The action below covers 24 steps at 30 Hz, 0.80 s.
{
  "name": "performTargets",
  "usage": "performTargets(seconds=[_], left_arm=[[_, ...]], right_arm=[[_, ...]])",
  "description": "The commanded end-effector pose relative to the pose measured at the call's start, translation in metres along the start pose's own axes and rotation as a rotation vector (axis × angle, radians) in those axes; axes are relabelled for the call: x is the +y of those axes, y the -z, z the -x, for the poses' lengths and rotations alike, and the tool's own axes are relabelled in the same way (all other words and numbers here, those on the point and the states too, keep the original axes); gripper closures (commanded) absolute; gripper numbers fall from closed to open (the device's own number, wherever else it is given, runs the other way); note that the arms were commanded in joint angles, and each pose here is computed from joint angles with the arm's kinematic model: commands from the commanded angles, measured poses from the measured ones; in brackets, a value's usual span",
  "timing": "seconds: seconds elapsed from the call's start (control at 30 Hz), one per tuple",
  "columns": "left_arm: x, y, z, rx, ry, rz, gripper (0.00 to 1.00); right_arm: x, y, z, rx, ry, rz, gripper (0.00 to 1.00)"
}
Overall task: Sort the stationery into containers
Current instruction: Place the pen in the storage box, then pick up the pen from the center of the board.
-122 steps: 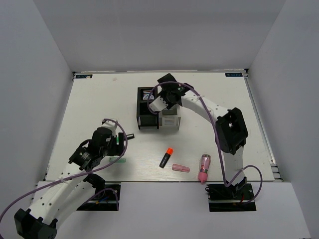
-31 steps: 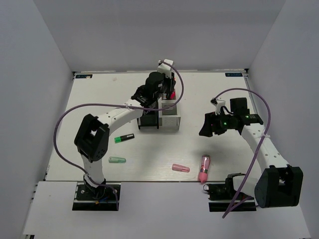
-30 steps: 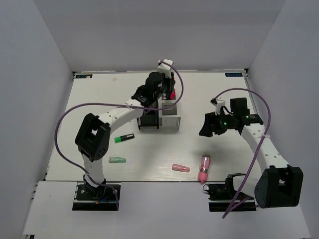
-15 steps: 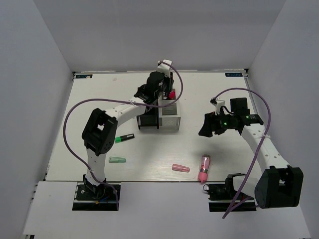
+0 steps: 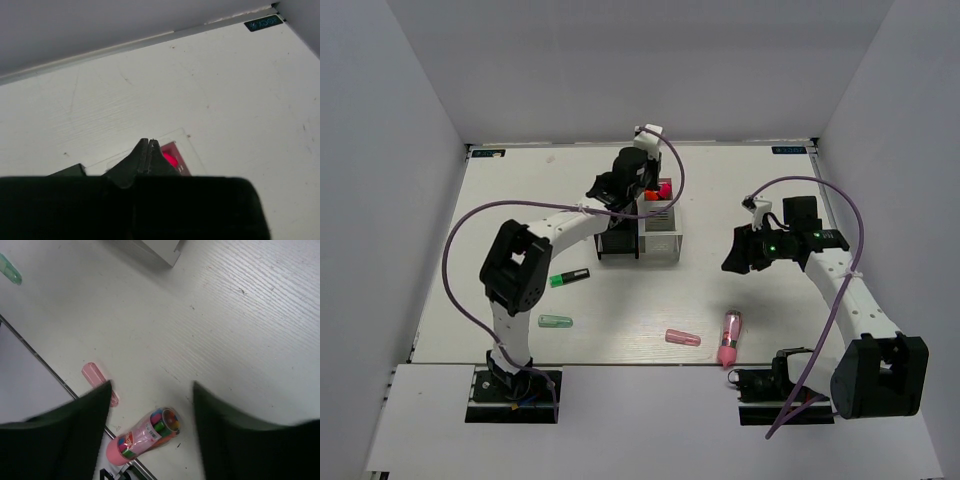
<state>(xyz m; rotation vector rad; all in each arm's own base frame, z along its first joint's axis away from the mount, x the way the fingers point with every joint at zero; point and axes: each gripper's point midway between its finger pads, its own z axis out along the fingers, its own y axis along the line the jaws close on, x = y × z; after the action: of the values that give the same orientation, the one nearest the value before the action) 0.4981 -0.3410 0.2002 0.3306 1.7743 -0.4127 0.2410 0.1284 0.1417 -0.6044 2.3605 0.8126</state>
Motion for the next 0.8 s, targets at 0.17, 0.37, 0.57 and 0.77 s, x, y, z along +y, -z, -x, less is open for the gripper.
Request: performTargets(seconds=[0.17,0.37,0.57,0.77], left_arm=[[0.052,0.155,0.007,0.308,0.243,0.436,0.71],[0.121,0.272,-0.072,0.527,0.635,0.899,0.29],[0.144,0.319,-0.132,0.59,0.972,1.124,0.29],[0.151,0.313,-0.179,0.655,1.244,1.28,0.37]], right_arm=[[0.012,0.005,0.004,-0.017,-0.001,0.059,0.83],[0.017,0.005,0.007,0.001,0.013,0.105,0.27],[0.016,0.006,0.006,0.0,-0.005,0.086,0.68],[0.01,0.006,0.004,0.0,-0.007,0.049,0.65]])
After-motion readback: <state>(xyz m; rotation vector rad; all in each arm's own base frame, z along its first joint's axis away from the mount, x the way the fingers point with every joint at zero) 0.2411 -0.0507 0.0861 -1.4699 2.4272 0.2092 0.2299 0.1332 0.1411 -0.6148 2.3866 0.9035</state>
